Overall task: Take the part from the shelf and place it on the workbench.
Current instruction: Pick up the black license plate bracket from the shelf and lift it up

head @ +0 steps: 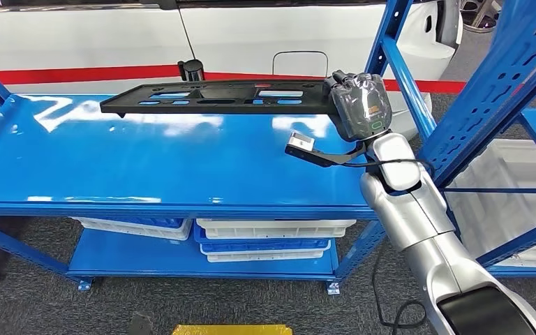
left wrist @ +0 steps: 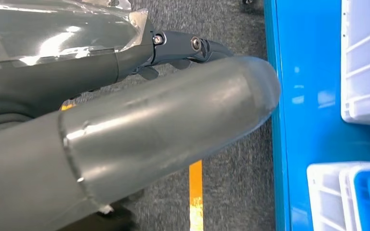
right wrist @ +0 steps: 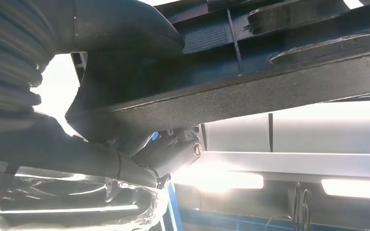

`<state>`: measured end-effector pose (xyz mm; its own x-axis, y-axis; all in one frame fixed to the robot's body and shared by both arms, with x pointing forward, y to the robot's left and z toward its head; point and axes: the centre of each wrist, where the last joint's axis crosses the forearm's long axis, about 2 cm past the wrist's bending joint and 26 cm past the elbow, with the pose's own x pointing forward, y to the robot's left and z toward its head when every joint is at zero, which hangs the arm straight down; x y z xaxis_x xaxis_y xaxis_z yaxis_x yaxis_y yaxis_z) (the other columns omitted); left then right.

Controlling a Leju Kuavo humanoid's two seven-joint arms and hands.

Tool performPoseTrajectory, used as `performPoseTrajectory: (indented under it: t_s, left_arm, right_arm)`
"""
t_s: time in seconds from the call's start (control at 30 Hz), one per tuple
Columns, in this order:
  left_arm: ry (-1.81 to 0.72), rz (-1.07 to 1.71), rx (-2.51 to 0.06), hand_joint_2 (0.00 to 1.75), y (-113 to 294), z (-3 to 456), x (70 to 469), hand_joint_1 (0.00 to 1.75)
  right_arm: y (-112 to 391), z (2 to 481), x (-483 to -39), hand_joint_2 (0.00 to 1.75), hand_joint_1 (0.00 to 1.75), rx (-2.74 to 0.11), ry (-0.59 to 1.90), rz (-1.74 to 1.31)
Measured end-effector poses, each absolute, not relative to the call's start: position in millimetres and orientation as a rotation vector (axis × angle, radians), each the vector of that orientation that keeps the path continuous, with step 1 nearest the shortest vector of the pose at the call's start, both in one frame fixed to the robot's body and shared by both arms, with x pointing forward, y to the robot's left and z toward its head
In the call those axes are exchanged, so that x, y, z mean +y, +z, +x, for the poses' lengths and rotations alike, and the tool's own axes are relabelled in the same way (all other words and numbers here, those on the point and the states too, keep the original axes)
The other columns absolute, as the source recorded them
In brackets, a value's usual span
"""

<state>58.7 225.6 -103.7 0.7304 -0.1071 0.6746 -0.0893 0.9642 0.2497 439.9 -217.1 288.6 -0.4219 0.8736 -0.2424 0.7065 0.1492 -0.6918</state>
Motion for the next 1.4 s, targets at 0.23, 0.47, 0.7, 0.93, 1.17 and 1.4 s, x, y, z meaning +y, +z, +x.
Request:
performPoseTrajectory:
  t_s: [0.23, 0.47, 0.7, 0.93, 1.17, 1.4]
  left_arm:
    - [-0.03, 0.273, -0.76, 0.0, -104, 60, 226, 0.0]
    - [-0.031, 0.273, -0.76, 0.0, -103, 60, 225, 0.0]
    - [-0.03, 0.266, -0.756, 0.0, -103, 59, 223, 0.0]
    - [-0.031, 0.271, -0.754, 0.0, -104, 59, 226, 0.0]
    - [-0.029, 0.273, -0.756, 0.0, -104, 60, 227, 0.0]
    - [-0.028, 0.271, -0.753, 0.0, -104, 59, 226, 0.0]
  right_arm:
    - [287, 441, -225, 1.75, 1.73, -2.184, 1.137, -1.566]
    - [284, 441, -228, 1.75, 1.73, -2.169, 1.142, -1.567]
    - [287, 442, -227, 1.75, 1.73, -2.172, 1.137, -1.576]
    - [284, 442, -225, 1.75, 1.73, -2.169, 1.141, -1.566]
    - [284, 444, -233, 1.75, 1.73, -2.155, 1.132, -1.581]
    - [281, 445, -244, 1.75, 1.73, -2.125, 1.141, -1.592]
